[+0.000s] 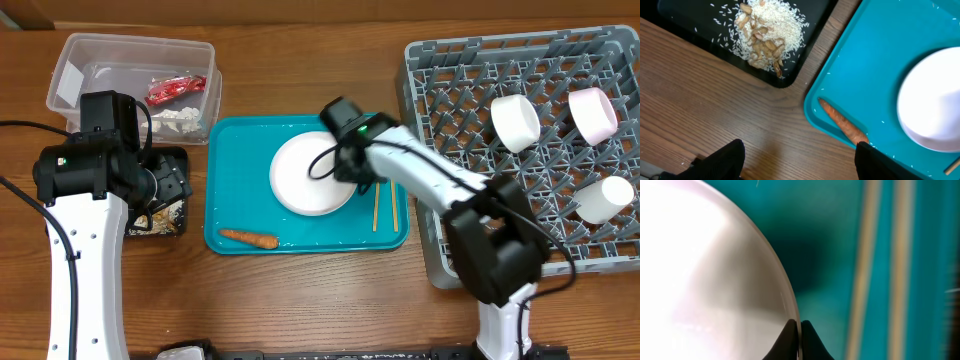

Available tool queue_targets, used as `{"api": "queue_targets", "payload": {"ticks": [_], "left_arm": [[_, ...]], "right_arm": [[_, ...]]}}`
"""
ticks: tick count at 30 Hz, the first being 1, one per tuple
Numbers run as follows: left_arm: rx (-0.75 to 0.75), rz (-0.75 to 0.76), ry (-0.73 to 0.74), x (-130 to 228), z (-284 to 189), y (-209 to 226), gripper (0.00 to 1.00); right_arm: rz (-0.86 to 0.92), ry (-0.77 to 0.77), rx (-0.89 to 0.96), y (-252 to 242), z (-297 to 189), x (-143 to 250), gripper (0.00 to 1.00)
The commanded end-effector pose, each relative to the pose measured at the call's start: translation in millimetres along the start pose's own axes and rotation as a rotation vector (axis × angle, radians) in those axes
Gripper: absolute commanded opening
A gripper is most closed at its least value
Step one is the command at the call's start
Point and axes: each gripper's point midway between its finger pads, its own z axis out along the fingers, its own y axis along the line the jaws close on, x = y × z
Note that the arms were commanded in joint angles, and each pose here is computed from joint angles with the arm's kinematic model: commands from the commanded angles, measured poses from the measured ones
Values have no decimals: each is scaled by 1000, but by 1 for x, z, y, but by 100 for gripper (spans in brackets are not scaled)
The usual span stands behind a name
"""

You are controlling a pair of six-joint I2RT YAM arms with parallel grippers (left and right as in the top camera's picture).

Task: Sort waste into correct bins and load items into the dishwasher
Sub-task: 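Stand the pink plate upright in the dish rack with the right gripper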

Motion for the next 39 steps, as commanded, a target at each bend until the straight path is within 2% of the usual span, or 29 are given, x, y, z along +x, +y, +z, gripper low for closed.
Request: {"api": "queue_targets", "payload": {"ticks": [1, 5, 8, 13, 16, 19, 24, 31, 39], "left_arm": [[-7, -16, -15, -1, -1, 2, 73], [-6, -15, -16, -1, -1, 2, 73], [-5, -16, -18, -1, -1, 2, 73], [-4, -16, -20, -2, -1, 1, 73], [-3, -16, -23, -3, -1, 1, 73], [-2, -16, -25, -3, -1, 1, 73], [-2, -16, -25, -3, -1, 1, 73], [-2, -16, -25, -3, -1, 1, 73], [-1, -17, -25, -3, -1, 1, 73]], "right_arm": [[-63, -235, -95, -16, -96, -60, 4], [-191, -380, -98, -40, -155, -78, 4], [-144, -501, 13, -78, -194, -91, 4], [11, -661, 361, -163, -245, -102, 4], [167, -722, 670, -218, -271, -93, 4], [284, -787, 872, -248, -289, -80, 4], [371, -851, 972, -260, -277, -70, 4], [392, -836, 1002, -270, -234, -66, 4], [396, -819, 984, -274, -221, -69, 4]]}}
